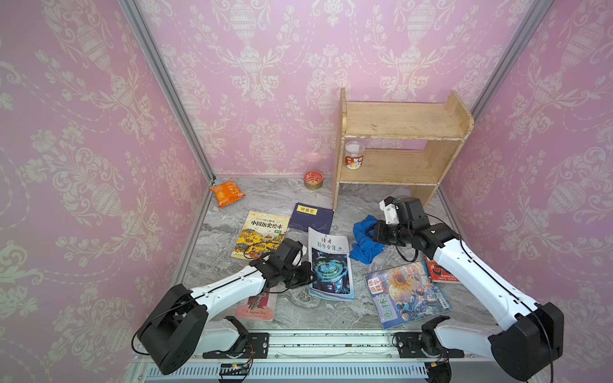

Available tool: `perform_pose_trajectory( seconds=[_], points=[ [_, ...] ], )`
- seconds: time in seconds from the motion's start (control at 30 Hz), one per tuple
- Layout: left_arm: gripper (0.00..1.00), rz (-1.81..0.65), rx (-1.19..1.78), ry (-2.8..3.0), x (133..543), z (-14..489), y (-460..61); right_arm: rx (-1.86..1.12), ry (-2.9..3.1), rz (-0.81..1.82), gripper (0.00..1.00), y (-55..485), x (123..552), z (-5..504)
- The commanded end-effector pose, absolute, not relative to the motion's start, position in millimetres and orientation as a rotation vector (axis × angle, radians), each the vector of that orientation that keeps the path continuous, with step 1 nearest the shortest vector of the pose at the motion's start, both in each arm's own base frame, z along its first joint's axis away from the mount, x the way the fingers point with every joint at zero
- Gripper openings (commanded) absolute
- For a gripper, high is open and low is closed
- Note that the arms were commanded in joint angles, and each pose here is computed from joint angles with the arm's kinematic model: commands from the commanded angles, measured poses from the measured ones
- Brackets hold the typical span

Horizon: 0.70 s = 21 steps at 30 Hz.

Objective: Wipe the cover of the book
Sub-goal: Pick up the book from the center of the board, then place the book at the center of the board.

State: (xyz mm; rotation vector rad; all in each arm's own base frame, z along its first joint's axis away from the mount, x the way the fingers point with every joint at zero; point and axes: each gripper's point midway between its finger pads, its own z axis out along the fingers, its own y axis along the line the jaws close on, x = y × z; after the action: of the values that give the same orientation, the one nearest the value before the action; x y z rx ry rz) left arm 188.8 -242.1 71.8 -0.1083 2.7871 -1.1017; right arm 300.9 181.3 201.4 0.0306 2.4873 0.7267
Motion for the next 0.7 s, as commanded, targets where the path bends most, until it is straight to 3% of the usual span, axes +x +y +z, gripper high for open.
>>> perform_pose_trajectory(
  seconds=[0.0, 0.1, 0.17, 0.23, 0.3, 0.37, 0.5, 0.67],
  points=[
    [0.05, -1.161, -0.113, 2.782, 174.3, 77.6, -238.2, -0.039, 2.492, 0.648, 0.0, 202.1, 299.4, 190.6],
    [0.09, -1.165, -0.139, 2.799, 165.3, 71.2, -232.3, -0.096, 2.56, 0.623, 0.0, 228.7, 296.5, 166.5],
    [0.18, -1.158, -0.143, 2.814, 162.1, 67.7, -230.2, -0.133, 2.595, 0.604, 0.0, 244.4, 294.9, 150.4],
    [0.33, -1.141, -0.138, 2.824, 161.6, 67.5, -228.6, -0.155, 2.628, 0.585, 0.0, 257.0, 293.6, 134.8],
    [0.59, -1.096, -0.103, 2.829, 163.7, 71.6, -226.0, -0.143, 2.669, 0.564, 0.0, 264.1, 294.5, 118.2],
    [0.75, -1.029, -0.048, 2.823, 169.8, 80.0, -222.2, -0.129, 2.713, 0.546, 0.0, 269.1, 294.4, 103.3],
    [0.98, -0.939, 0.046, 2.788, 195.5, 108.7, -215.0, -0.181, 2.773, 0.466, 0.0, 277.9, 292.2, 75.7],
    [0.99, -0.88, 0.078, 2.734, 248.4, 141.2, -206.4, -0.184, 2.888, 0.39, 0.0, 281.5, 284.0, 34.1]
  ],
)
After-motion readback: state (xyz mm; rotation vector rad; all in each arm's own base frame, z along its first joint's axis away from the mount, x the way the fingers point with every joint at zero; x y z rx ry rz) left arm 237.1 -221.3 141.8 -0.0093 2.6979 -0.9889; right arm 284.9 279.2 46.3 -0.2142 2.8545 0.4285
